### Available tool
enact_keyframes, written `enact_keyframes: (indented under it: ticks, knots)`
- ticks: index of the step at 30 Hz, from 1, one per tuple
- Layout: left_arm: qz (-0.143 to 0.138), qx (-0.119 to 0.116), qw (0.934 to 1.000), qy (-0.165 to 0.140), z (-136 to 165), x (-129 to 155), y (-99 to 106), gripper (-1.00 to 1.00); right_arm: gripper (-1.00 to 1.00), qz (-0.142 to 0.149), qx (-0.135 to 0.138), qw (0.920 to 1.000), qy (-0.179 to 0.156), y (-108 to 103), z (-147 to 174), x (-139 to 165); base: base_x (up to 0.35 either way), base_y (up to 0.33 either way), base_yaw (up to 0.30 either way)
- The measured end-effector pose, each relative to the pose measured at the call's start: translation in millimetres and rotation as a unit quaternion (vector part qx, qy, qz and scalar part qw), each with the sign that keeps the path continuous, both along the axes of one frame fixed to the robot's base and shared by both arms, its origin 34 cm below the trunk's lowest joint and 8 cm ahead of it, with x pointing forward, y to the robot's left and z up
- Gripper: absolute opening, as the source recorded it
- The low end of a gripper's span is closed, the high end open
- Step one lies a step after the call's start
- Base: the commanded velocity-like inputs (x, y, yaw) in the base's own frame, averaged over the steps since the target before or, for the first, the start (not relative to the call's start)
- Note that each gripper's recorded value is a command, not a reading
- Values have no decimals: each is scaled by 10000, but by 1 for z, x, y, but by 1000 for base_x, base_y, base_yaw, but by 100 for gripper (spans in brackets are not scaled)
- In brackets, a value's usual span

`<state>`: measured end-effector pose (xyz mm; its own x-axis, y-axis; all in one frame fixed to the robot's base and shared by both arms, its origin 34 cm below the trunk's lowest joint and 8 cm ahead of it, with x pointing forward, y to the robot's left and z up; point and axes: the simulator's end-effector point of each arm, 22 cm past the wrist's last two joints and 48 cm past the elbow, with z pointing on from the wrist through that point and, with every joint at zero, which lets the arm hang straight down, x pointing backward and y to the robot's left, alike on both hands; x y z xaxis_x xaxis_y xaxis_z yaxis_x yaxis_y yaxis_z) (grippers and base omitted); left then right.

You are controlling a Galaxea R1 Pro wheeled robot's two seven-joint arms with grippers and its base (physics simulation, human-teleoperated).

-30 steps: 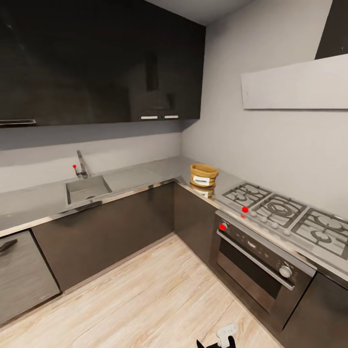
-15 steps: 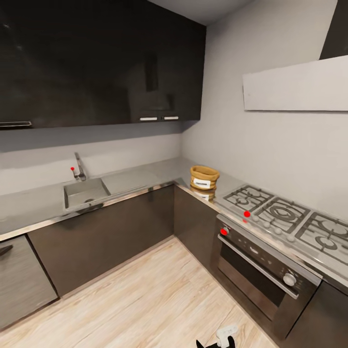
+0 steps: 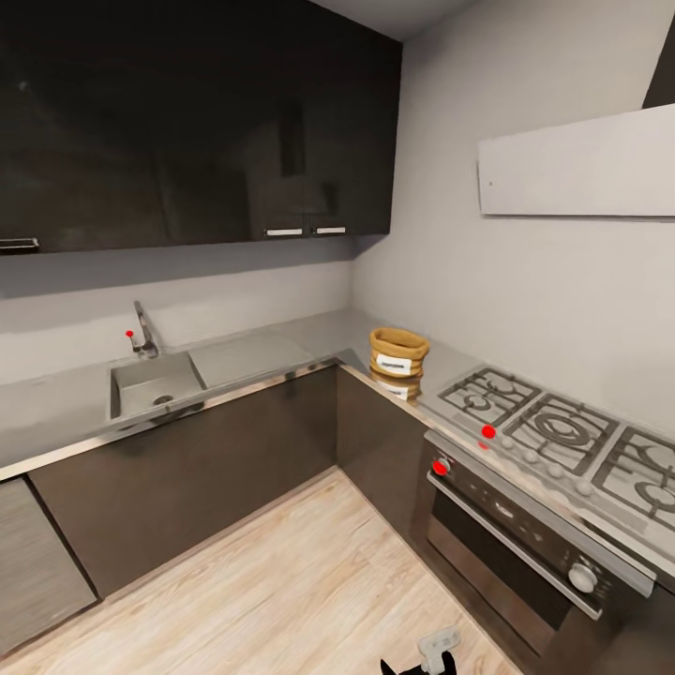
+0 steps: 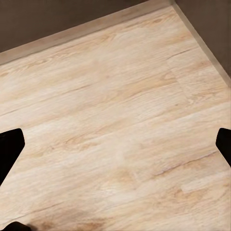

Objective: In the kitchen, take the popcorn bag from the countertop, put it into the microwave, and heat it until the popcorn is cooked so the cooked popcorn ends up inside the bag.

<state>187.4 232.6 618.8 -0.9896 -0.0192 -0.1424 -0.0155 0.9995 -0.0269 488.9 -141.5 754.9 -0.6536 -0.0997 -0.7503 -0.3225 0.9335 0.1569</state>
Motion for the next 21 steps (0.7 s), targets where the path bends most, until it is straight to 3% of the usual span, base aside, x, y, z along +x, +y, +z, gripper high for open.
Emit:
enact_keyframes:
  ticks: [17, 21]
  knots:
    - [-43, -21, 10000, 2, 0, -1, -4, 100, 100, 3, 1, 10000, -2, 0, 0, 0, 4, -1, 0]
    - [-48, -15, 10000, 38, 0, -2, -4, 100, 100, 23, -31, 10000, -19, 0, 1, 0, 212, -50, 0]
